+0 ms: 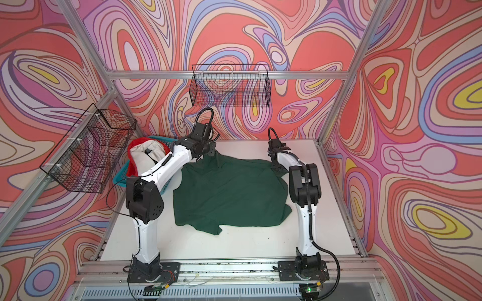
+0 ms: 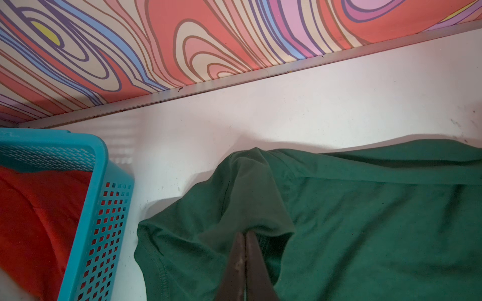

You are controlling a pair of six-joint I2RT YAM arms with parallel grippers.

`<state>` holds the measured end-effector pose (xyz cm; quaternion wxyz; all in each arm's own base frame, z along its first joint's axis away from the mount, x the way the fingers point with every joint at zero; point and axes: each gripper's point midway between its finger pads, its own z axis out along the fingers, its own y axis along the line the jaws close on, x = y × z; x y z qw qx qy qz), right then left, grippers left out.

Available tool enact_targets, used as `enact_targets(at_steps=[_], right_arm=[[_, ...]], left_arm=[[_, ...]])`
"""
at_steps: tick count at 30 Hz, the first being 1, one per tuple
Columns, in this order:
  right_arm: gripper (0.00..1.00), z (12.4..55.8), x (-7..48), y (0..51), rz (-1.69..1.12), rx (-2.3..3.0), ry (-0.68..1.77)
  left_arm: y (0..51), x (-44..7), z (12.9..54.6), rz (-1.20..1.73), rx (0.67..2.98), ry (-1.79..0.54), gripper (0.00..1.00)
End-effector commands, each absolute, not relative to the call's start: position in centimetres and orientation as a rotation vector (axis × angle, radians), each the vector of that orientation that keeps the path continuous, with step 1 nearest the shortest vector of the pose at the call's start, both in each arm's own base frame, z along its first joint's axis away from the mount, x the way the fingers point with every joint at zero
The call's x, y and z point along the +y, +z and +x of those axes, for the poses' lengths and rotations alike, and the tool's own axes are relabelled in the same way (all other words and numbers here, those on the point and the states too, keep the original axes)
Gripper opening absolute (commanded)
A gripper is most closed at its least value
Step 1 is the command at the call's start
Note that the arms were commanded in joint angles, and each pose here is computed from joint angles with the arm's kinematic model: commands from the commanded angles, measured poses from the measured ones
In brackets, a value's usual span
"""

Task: Fold and stack the t-shirts

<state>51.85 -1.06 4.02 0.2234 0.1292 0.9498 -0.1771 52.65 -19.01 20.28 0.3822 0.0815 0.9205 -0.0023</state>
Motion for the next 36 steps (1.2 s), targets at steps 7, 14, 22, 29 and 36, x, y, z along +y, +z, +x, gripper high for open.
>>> enact_targets(at_steps=[7,14,22,29,36], right_arm=[[0.59,48.5,-0.3,7.8,0.532,2.531,-0.105],[0.52,47.9,0.7,6.0,0.507,2.58,0.022],[0.54,49.7,-0.3,4.4,0.547,2.58,-0.029],[0.53,51.8,-1.8,4.0,0.558,2.554,-0.055],[0.45,52.7,-2.6,3.3,0.562,2.56,-0.058]], left_arm=[[21.7,-18.6,51.6,0.207,2.336,-0.03,0.0],[21.6,-18.6,51.3,0.205,2.339,-0.039,0.0],[22.1,-18.6,51.1,0.2,2.334,-0.045,0.0],[22.2,-18.2,50.9,0.189,2.336,-0.032,0.0],[21.4,-17.9,50.9,0.185,2.358,-0.002,0.0]])
